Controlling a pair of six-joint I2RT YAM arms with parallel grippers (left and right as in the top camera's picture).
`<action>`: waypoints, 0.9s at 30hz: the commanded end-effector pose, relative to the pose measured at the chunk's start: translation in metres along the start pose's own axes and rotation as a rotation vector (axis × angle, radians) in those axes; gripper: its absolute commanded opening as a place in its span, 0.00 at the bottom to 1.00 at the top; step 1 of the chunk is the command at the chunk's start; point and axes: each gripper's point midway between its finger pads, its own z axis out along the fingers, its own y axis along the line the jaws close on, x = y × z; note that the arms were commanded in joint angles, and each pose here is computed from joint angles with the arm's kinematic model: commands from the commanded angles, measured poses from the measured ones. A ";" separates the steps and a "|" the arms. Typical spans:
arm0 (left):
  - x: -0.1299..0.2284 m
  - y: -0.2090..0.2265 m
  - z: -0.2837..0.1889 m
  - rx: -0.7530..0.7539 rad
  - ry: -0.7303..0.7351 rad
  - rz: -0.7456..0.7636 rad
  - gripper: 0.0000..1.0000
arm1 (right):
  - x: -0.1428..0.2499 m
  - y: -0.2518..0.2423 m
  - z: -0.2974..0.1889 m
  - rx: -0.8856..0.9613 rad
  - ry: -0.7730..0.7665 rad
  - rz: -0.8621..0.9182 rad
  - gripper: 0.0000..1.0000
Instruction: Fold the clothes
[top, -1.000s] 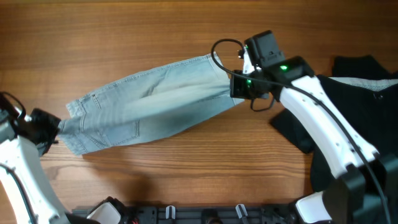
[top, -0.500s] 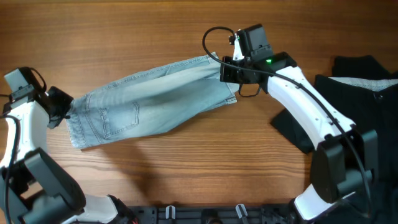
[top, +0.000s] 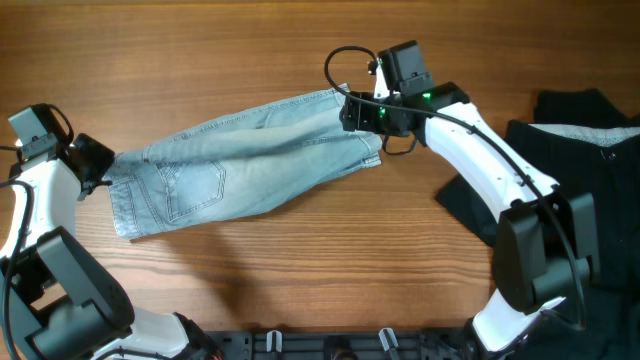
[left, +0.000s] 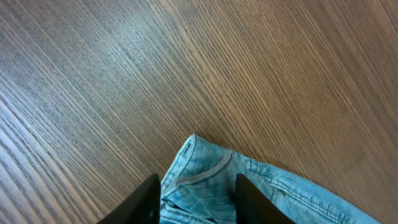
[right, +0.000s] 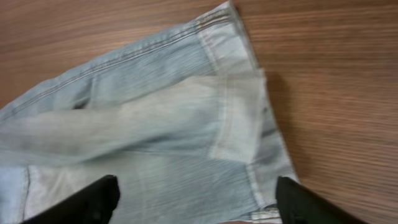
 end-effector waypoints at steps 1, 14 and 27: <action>-0.008 -0.005 -0.001 0.006 -0.016 0.040 0.54 | -0.017 -0.029 -0.010 0.053 -0.030 0.000 0.88; 0.071 -0.023 -0.065 0.160 0.349 0.084 0.08 | 0.032 -0.026 0.018 -0.071 0.206 -0.001 0.05; 0.128 -0.019 -0.030 0.143 0.413 0.163 0.04 | -0.062 0.050 0.064 -0.484 -0.153 0.045 0.05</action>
